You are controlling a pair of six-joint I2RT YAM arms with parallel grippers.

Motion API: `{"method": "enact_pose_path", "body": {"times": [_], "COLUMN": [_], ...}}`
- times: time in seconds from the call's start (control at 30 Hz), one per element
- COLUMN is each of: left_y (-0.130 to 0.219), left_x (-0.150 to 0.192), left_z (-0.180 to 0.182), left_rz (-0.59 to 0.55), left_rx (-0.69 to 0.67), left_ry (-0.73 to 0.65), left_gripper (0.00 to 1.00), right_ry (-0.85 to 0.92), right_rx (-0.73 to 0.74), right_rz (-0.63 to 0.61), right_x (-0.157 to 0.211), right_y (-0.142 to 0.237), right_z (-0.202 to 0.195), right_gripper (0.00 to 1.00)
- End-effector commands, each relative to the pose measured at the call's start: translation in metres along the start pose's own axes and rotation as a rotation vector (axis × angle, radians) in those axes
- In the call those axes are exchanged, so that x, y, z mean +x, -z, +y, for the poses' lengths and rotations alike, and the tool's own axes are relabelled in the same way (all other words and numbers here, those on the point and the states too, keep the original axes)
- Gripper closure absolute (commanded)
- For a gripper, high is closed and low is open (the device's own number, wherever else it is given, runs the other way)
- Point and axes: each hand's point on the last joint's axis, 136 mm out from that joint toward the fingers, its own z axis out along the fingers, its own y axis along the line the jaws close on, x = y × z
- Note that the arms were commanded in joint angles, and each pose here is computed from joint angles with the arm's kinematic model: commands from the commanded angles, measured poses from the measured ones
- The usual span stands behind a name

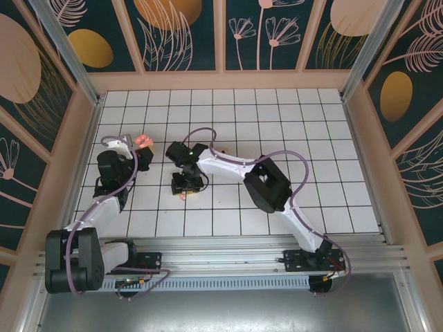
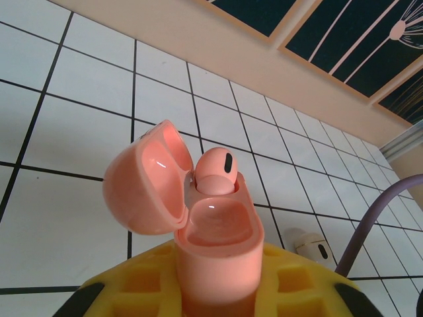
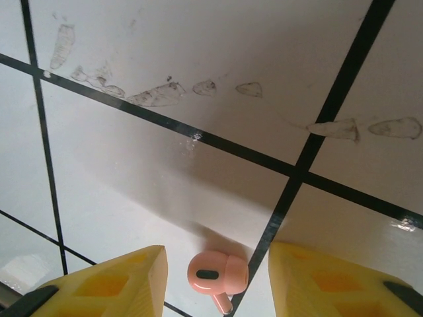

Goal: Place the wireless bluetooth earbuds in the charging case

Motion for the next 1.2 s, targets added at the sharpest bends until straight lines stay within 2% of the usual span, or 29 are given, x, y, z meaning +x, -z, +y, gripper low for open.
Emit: {"method": "enact_pose_path", "body": {"times": [0.0, 0.3, 0.8, 1.0, 1.17], "left_y": [0.004, 0.005, 0.006, 0.006, 0.005], "left_x": [-0.008, -0.008, -0.007, -0.006, -0.005], "left_z": [-0.006, -0.007, -0.009, -0.008, -0.009], "left_rz": [-0.033, -0.034, -0.033, -0.031, -0.027], "left_rx": [0.024, 0.030, 0.036, 0.037, 0.043], "left_ry": [-0.003, -0.006, -0.009, -0.008, -0.016], "left_gripper": [0.93, 0.93, 0.93, 0.93, 0.93], "right_ry": [0.005, 0.006, 0.001, -0.003, -0.012], "right_rx": [0.039, 0.089, 0.106, 0.103, 0.097], "right_rz": [0.034, 0.056, 0.043, 0.019, -0.033], "right_x": [0.006, 0.018, 0.018, 0.015, 0.010], "right_y": [-0.010, -0.013, -0.013, -0.007, 0.004], "right_z": [-0.006, -0.010, -0.007, -0.004, -0.001], "right_gripper": [0.56, 0.57, 0.68, 0.74, 0.75]}}
